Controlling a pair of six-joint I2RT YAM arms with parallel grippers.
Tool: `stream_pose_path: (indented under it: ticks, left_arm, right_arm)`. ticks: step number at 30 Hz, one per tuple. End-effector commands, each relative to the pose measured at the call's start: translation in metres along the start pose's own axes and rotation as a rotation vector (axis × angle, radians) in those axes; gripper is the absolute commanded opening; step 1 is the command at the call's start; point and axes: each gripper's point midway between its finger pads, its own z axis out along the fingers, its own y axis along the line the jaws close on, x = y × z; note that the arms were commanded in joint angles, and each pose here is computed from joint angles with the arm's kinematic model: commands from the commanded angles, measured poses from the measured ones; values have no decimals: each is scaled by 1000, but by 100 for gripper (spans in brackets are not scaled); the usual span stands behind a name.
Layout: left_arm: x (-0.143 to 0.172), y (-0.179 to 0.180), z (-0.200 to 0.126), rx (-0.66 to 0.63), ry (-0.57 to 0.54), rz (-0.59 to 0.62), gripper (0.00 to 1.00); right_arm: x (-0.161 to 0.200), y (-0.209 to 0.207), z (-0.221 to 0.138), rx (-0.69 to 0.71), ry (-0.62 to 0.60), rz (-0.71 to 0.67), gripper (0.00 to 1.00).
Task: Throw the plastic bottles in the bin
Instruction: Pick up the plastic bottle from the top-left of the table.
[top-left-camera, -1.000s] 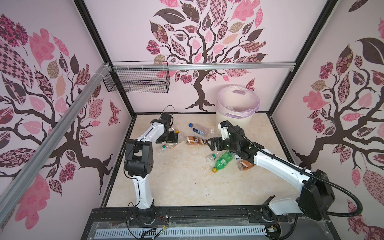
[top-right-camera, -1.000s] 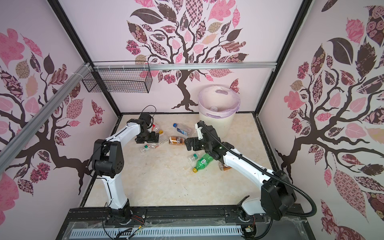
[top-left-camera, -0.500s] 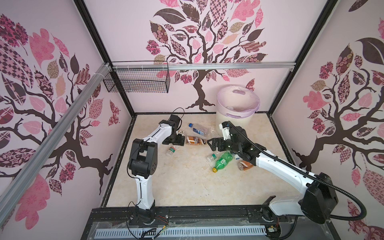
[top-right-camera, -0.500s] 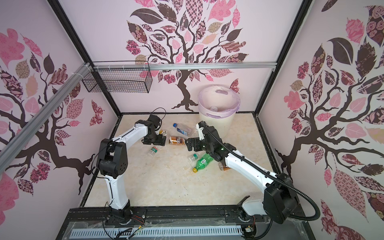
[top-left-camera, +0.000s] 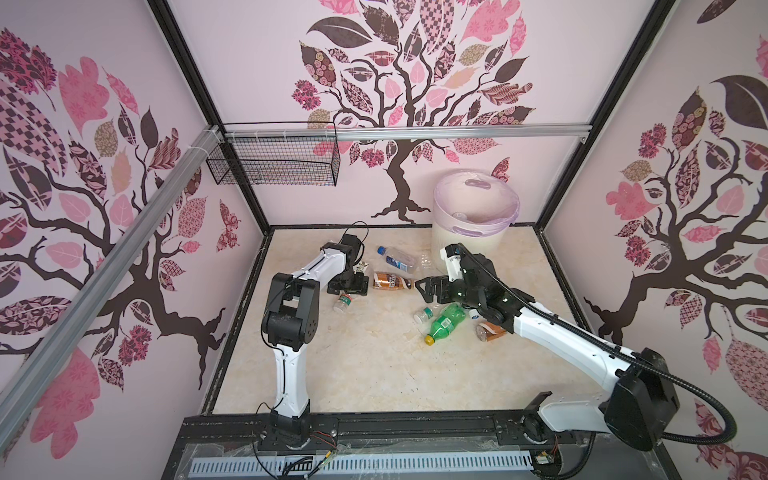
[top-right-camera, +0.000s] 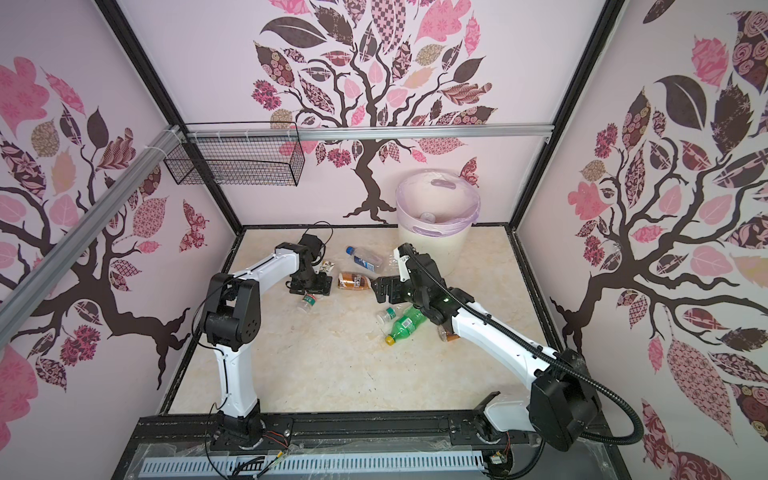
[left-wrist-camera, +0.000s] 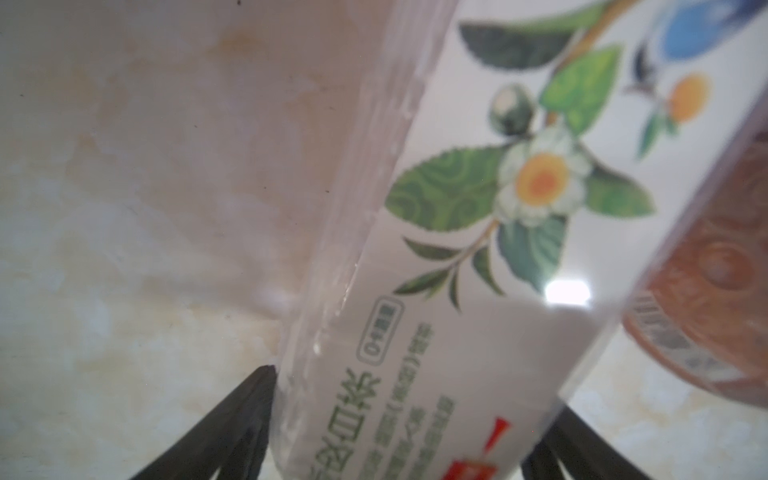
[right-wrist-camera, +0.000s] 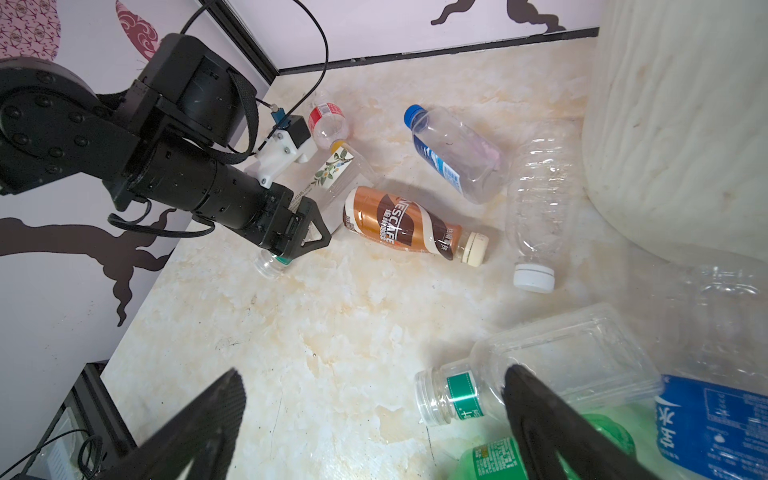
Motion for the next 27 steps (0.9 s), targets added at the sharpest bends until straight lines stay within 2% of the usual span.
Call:
stream_pose_path:
  ticks: [1,7,13,18,21,27]
  left_arm:
    - [-17,-7,-3,36,-44,-21,77]
    - [-14,-17,-9,101,-74,-52,62]
    - [1,-21,-25,151,-96,-113,61]
    - [9,-16,-49,154,-162,-138,61]
    - [7,-14,-72,159,-232,-142,60]
    - [-7,-53,-143,367,-482,-49,61]
  right_arm:
    - [-7,4,-12,-8,-37,2,99]
    - [-8,3,-10,2,-34,1,100]
    - [-9,7,-11,-21,-37,19,99]
    - [-10,11,-12,-35,-31,24,99]
    - [-16,16,-14,-49,-39,46,99]
    - [-45,37,-24,-122,-86,118,99]
